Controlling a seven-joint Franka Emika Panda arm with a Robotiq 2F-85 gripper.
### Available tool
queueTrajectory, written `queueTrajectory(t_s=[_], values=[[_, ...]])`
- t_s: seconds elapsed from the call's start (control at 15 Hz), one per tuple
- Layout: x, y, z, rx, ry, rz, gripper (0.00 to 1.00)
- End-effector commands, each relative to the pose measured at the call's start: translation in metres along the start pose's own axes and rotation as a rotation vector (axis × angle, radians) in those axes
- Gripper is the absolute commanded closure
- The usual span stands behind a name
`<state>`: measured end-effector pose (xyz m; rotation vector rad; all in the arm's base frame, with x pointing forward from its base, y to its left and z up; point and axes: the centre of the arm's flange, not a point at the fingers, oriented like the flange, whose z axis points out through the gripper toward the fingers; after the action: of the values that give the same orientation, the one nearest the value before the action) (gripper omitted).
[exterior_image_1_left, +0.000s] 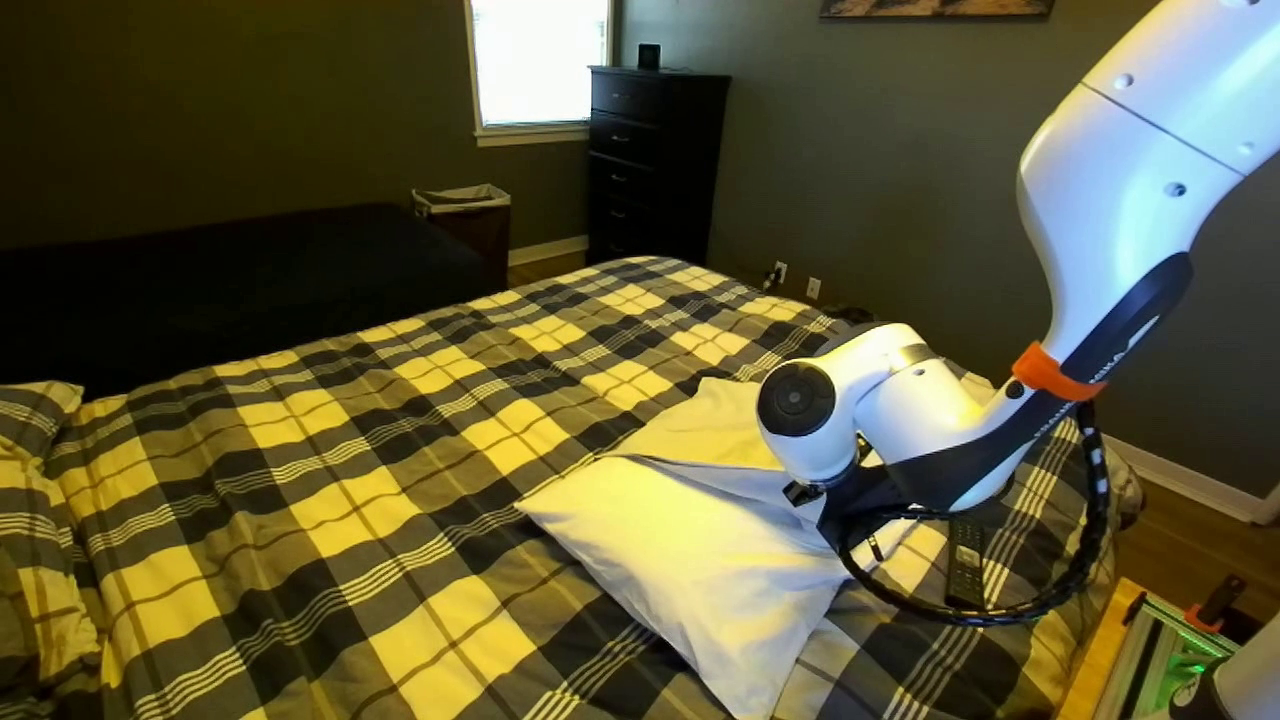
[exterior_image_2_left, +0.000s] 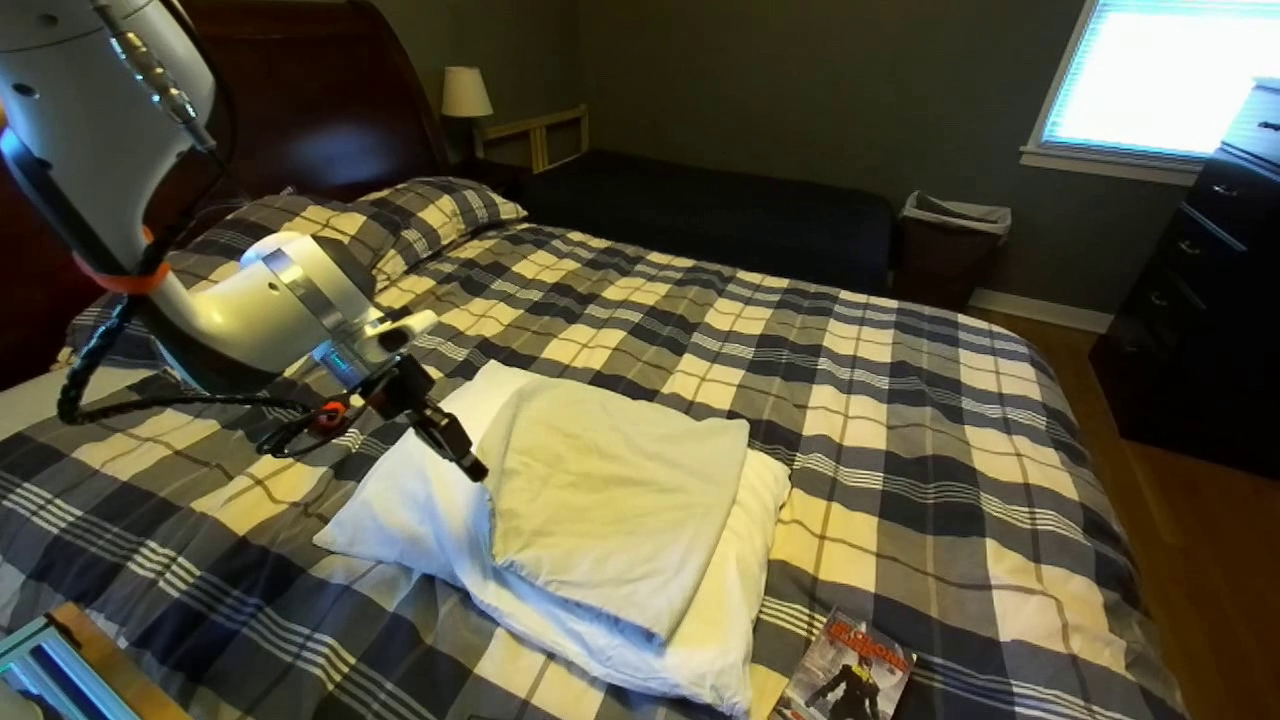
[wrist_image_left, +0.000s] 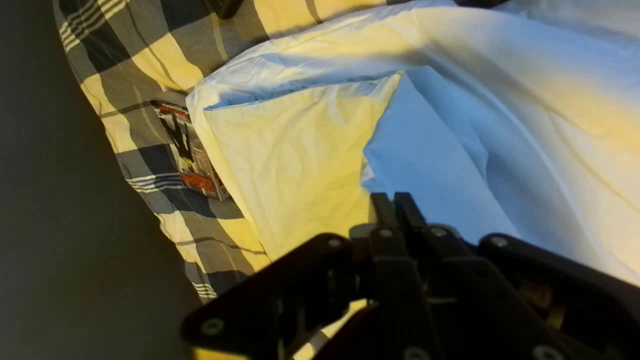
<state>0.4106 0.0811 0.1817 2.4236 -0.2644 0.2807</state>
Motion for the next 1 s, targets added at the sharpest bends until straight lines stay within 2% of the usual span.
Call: queueTrajectory(t_s=[0.0,0.07,0.27,0.93], values=[[-0.003,-0.008,-0.01,0.072,0.026,-0.039,0.99],[-0.004,-0.011,-0.013,0.091,0.028,-0.054,0.99],[-0.005,-0.005,-0.012,0.085,0.015,-0.029,0.99],[0.025,0.103,0.039,-0.149,-0.06,0.266,0.99]])
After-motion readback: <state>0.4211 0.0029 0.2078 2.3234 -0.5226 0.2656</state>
